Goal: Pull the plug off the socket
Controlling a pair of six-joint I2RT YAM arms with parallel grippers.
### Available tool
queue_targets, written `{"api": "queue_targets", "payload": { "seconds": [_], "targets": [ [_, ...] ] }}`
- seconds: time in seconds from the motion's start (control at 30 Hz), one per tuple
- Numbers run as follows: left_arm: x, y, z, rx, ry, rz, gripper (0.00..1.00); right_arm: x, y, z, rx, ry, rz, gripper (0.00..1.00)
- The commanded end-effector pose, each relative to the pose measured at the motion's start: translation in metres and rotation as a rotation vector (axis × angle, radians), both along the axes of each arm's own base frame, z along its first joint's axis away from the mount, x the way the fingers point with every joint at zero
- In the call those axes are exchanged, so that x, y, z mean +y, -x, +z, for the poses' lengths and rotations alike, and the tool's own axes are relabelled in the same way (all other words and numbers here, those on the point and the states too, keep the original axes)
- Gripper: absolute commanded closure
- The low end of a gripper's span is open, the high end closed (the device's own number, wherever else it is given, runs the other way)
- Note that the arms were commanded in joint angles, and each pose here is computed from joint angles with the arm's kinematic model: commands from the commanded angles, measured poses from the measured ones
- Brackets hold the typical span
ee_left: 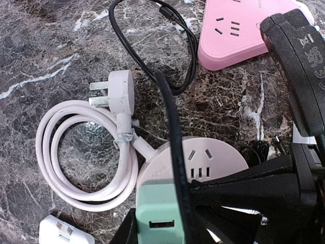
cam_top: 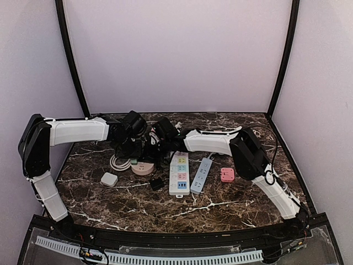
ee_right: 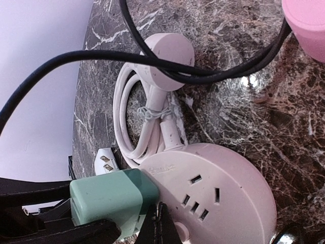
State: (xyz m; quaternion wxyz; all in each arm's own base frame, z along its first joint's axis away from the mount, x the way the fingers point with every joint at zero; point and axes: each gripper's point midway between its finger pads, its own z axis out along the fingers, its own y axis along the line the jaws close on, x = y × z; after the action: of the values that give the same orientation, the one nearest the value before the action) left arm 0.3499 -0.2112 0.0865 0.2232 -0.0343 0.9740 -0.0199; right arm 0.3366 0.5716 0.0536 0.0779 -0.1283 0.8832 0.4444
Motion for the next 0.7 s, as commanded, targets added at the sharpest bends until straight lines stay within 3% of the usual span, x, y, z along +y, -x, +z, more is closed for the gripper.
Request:
{"api": "queue_targets", "payload": {
  "seconds": [0.0, 0.17, 0.5, 0.67],
  "targets": [
    [-0.033, -0.028, 0.104, -0.345, 0.236, -0.002, 0.92, -0.033, 0.037, -0.105, 0.157, 0.254, -0.002, 1.00],
    [-0.034, -0.028, 0.102, -0.330, 0.239, -0.005, 0.90, -0.035, 0.035, -0.105, 0.141, 0.265, -0.007, 1.00],
    [-0.042, -0.040, 0.081, -0.088, 0.426, 0.037, 0.88, -0.039, 0.032, -0.100, 0.112, 0.276, -0.017, 1.00],
    [-0.044, -0.040, 0.082, -0.071, 0.402, 0.015, 0.89, -0.039, 0.032, -0.101, 0.115, 0.274, -0.016, 1.00]
  ]
}}
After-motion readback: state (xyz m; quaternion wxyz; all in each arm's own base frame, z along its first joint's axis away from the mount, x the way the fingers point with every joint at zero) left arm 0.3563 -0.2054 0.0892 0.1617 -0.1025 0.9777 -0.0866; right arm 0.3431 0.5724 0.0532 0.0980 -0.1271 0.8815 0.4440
